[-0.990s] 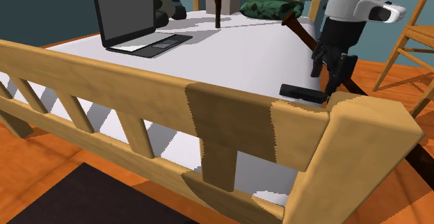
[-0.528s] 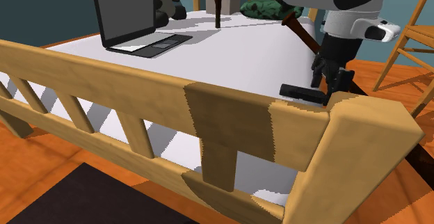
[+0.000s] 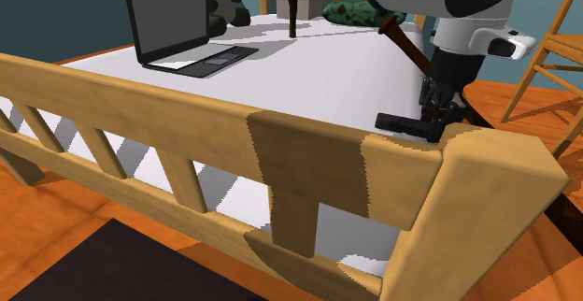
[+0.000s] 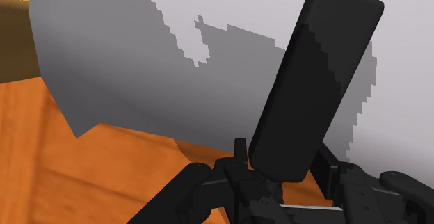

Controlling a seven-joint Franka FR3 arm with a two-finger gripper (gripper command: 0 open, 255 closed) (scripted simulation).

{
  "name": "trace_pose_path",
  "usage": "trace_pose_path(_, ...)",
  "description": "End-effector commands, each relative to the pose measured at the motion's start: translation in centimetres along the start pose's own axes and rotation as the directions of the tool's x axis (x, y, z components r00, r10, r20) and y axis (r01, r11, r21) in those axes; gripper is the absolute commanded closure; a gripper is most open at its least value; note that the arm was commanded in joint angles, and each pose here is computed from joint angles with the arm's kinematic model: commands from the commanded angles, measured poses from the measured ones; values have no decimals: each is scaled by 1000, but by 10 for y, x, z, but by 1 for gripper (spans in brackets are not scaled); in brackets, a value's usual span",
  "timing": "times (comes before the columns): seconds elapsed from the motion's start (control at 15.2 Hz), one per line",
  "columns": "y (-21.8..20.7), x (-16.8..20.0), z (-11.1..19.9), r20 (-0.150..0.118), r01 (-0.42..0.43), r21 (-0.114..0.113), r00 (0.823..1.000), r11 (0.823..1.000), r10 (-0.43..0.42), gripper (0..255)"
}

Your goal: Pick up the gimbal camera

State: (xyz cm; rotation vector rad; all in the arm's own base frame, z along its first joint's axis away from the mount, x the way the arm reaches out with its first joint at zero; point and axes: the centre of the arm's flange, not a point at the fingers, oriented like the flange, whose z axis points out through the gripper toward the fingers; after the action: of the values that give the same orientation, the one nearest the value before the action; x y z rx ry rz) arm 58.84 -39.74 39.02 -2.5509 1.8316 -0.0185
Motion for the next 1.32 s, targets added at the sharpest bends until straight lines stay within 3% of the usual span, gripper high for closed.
trace_pose_path(0.0, -1, -1, 2, 3, 1, -1, 1000, 1000, -1, 255)
trace_pose_path(0.2, 0, 0, 3, 3, 1, -1, 1000, 1000, -1, 255)
trace_pose_path(1.25, -1, 1, -77, 3, 1, -1, 1000, 1000, -1, 255)
